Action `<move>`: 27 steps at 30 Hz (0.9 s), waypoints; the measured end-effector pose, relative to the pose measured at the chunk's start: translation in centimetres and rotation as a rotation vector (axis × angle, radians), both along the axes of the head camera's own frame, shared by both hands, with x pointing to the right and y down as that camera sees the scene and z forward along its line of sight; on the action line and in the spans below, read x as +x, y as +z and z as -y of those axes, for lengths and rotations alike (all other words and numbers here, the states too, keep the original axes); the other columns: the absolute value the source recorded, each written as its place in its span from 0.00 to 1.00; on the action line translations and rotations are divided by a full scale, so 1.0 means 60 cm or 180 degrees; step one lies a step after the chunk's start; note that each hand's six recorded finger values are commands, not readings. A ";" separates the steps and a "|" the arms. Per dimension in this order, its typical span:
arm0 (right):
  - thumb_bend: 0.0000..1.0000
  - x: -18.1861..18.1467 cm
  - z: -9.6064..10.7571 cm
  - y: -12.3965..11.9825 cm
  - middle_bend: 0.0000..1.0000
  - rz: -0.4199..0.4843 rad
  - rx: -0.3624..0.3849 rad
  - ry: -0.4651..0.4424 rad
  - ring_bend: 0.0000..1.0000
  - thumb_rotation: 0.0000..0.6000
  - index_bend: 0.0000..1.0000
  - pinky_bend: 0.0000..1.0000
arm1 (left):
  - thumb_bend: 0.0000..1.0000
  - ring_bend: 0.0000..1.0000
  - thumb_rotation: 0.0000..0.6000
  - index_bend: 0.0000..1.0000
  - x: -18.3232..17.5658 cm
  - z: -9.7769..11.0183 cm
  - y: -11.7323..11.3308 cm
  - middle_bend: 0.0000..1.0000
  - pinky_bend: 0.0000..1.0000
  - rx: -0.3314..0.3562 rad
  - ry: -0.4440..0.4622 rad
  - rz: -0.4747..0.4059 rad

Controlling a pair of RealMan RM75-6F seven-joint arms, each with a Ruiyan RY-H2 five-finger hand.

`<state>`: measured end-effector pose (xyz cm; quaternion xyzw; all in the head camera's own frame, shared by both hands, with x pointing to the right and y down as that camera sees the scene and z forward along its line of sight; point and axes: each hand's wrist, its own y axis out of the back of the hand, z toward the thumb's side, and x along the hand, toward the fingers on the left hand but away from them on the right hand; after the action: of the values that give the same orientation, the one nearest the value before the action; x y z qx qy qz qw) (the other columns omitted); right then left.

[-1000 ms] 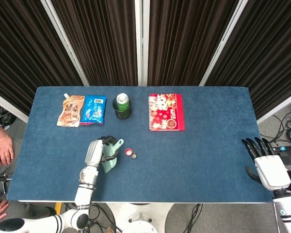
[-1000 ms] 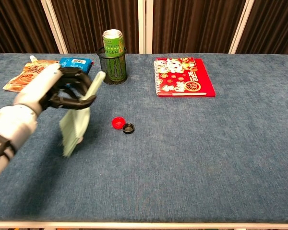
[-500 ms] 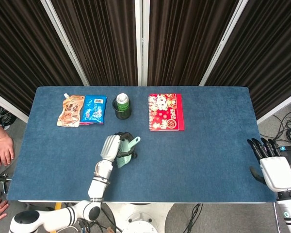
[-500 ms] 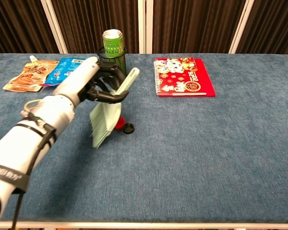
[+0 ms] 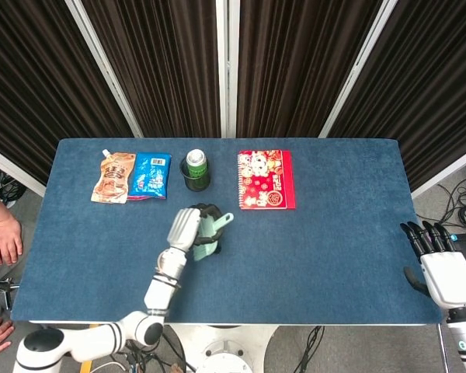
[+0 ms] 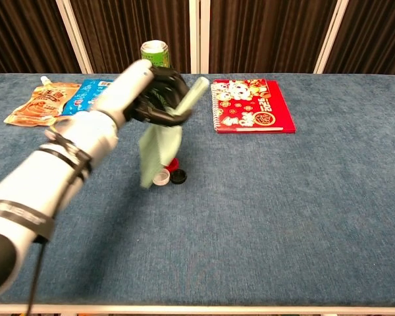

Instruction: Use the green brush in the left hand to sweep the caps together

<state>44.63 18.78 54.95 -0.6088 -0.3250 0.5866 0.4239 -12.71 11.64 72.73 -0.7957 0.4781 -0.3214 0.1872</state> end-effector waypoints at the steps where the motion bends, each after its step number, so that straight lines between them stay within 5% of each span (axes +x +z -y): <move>1: 0.26 0.000 0.000 0.001 0.09 0.0004 -0.0001 -0.0003 0.00 1.00 0.00 0.00 | 0.48 0.43 1.00 0.55 -0.012 0.004 -0.002 0.60 0.41 0.0016 0.0011 0.0038; 7: 0.26 -0.003 -0.002 0.006 0.08 0.0032 -0.0022 -0.0013 0.00 1.00 0.00 0.00 | 0.48 0.43 1.00 0.55 -0.126 0.027 -0.015 0.59 0.39 0.0108 0.0251 0.0608; 13: 0.26 -0.005 -0.005 0.009 0.09 0.0059 0.0000 0.0004 0.00 1.00 0.00 0.00 | 0.47 0.42 1.00 0.55 -0.214 0.007 0.008 0.57 0.36 0.0002 0.0924 0.1445; 17: 0.26 -0.003 -0.008 0.012 0.08 0.0051 -0.0023 0.0024 0.00 1.00 0.00 0.00 | 0.41 0.35 1.00 0.42 -0.235 0.002 0.030 0.47 0.33 -0.0075 0.1143 0.1791; 21: 0.26 0.000 -0.008 0.014 0.08 0.0025 -0.0044 0.0050 0.00 1.00 0.00 0.00 | 0.20 0.20 1.00 0.21 -0.241 -0.001 0.042 0.28 0.29 -0.0277 0.1152 0.1801; 27: 0.27 0.014 -0.007 0.018 0.08 -0.0043 -0.0128 0.0127 0.00 1.00 0.00 0.00 | 0.16 0.18 1.00 0.19 -0.258 0.019 0.011 0.26 0.28 -0.0174 0.0801 0.1557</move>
<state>45.44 19.20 56.03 -0.6065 -0.3223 0.6054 0.4021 -28.20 10.52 73.40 -0.7523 0.3073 -0.4909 0.3139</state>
